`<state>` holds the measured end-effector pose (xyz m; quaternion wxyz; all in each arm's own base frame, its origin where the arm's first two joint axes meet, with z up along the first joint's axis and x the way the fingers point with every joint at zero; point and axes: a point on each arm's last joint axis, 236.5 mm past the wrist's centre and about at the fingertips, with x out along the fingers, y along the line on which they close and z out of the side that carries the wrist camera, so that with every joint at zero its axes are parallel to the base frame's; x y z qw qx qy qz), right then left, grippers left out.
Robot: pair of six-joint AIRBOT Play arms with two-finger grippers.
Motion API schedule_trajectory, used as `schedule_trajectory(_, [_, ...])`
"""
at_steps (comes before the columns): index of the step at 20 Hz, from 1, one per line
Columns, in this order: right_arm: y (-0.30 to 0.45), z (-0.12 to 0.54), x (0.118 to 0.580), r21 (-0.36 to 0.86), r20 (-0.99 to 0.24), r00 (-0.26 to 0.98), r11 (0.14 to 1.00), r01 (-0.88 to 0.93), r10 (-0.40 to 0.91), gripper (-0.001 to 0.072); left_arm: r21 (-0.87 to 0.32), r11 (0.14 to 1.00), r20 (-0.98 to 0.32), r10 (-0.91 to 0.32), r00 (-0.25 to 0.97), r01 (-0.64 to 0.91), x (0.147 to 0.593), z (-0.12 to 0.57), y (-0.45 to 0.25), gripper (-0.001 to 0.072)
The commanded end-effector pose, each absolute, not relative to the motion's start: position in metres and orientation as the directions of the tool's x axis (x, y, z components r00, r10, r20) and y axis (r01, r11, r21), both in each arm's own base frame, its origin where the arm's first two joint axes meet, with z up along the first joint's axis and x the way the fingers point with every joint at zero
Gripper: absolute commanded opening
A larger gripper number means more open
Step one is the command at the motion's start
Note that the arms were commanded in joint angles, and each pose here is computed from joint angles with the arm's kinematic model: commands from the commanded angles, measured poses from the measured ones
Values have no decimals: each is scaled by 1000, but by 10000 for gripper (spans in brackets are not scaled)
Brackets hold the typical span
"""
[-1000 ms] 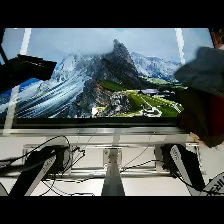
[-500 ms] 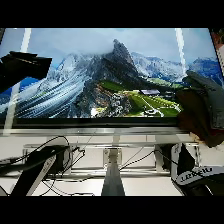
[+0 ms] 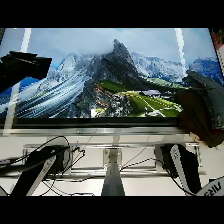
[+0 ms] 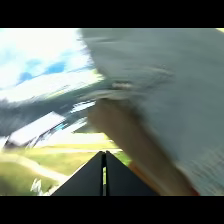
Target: Fold the clothes and pants, and hang the long-sleeved shirts on hangers.
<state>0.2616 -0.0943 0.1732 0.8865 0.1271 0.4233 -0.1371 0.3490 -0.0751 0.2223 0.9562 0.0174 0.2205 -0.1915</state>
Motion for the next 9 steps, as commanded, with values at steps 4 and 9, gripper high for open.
schedule_trajectory(4, [-14, 174, 280, -17, -783, 621, 998, -68, 28, 46, -50, 926, -427, -358, 830, 373, 349, 223, -75, 633])
schedule_trajectory(9, [-2, 175, 281, 28, -776, 626, 996, -87, 77, 46, -50, 926, -427, -358, 831, 373, 349, 223, -75, 633])
